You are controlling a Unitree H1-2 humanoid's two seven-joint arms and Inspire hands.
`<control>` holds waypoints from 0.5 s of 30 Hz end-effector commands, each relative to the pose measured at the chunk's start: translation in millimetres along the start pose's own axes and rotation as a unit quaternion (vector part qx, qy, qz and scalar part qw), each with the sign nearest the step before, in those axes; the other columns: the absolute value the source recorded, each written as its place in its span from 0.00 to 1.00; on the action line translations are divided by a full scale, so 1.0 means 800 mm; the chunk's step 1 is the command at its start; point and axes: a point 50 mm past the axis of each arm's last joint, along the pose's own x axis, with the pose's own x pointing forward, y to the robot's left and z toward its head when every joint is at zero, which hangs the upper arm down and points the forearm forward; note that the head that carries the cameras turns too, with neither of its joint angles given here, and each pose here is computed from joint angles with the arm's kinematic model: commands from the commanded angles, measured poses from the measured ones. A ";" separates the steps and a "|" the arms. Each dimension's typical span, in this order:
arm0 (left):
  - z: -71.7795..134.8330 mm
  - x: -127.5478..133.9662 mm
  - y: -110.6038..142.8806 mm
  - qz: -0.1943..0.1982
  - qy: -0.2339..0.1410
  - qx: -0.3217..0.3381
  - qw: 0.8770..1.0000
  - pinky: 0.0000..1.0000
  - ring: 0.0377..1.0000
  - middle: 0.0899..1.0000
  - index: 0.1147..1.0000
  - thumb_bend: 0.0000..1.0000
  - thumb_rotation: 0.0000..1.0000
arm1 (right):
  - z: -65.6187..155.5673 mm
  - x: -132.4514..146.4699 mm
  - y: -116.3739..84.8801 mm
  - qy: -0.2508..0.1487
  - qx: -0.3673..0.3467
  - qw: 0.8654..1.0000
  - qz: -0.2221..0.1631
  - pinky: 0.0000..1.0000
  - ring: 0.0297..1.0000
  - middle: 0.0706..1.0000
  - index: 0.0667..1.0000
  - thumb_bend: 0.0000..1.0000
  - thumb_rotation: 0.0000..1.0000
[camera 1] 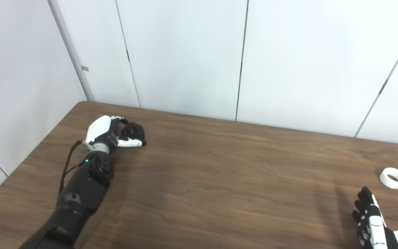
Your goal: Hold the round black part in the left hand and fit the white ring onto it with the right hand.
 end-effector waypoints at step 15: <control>0.023 0.018 0.038 0.043 -0.022 0.006 0.999 1.00 0.99 0.90 0.64 0.92 0.29 | 0.013 0.001 -0.004 -0.034 -0.005 0.999 -0.002 1.00 1.00 1.00 1.00 0.29 1.00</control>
